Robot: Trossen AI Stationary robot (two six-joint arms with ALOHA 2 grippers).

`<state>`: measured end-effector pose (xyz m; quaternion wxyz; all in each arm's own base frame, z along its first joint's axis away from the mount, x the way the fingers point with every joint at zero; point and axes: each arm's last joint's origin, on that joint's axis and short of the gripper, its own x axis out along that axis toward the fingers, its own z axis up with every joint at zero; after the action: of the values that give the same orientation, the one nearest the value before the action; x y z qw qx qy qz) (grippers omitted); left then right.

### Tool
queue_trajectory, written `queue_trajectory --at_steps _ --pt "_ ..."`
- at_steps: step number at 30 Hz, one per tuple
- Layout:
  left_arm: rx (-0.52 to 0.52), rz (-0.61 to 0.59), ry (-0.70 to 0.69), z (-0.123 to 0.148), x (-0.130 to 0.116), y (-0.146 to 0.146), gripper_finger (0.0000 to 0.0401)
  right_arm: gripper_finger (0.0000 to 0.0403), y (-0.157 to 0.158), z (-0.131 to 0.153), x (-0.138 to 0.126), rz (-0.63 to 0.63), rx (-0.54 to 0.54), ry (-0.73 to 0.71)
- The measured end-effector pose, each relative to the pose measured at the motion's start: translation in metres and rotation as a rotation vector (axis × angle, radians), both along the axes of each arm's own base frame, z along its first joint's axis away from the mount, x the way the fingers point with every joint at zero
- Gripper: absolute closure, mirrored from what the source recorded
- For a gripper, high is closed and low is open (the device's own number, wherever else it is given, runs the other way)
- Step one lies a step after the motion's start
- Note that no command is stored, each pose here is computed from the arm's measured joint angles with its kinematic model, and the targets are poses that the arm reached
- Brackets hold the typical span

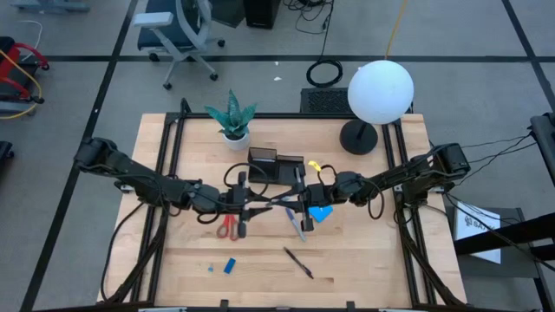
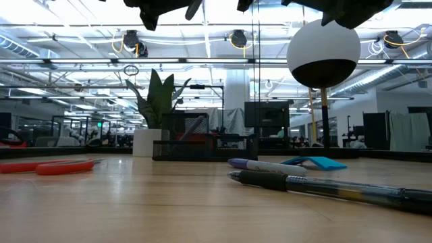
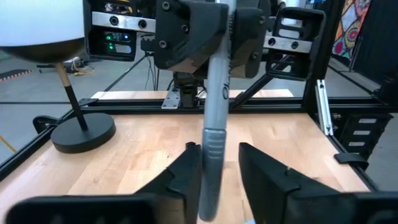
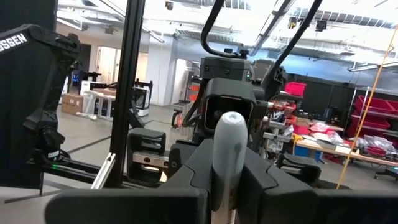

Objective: Pick and place office supplies into organizer
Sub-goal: Put the gray marker into the black desk organizer

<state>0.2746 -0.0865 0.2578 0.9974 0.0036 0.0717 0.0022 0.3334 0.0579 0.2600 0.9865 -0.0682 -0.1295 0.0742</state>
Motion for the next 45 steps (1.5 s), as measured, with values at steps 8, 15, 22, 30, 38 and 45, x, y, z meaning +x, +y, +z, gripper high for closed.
queue_trajectory --at_steps 8,15,22,30,38,45 --pt "-0.013 -0.014 0.009 0.012 -0.014 0.002 0.0217 0.0378 -0.002 0.005 -0.004 -0.05 0.002 0.028" --pt "0.007 0.033 0.022 0.025 -0.034 0.003 0.02 0.0378 -0.013 0.001 -0.014 -0.164 -0.076 0.121" --pt "0.072 0.233 0.055 0.029 -0.048 0.01 0.0222 0.0378 -0.047 -0.011 -0.018 -0.259 -0.066 0.165" --pt "0.075 0.267 0.026 0.032 -0.044 0.019 0.0241 0.0378 -0.08 -0.022 -0.022 -0.238 -0.009 0.197" --pt "0.015 0.253 0.062 0.024 -0.04 0.017 0.0241 0.0378 -0.099 -0.026 -0.028 -0.268 -0.026 0.168" --pt "-0.02 0.228 0.094 0.011 -0.03 0.01 0.024 0.0378 -0.115 -0.03 -0.025 -0.279 -0.037 0.113"
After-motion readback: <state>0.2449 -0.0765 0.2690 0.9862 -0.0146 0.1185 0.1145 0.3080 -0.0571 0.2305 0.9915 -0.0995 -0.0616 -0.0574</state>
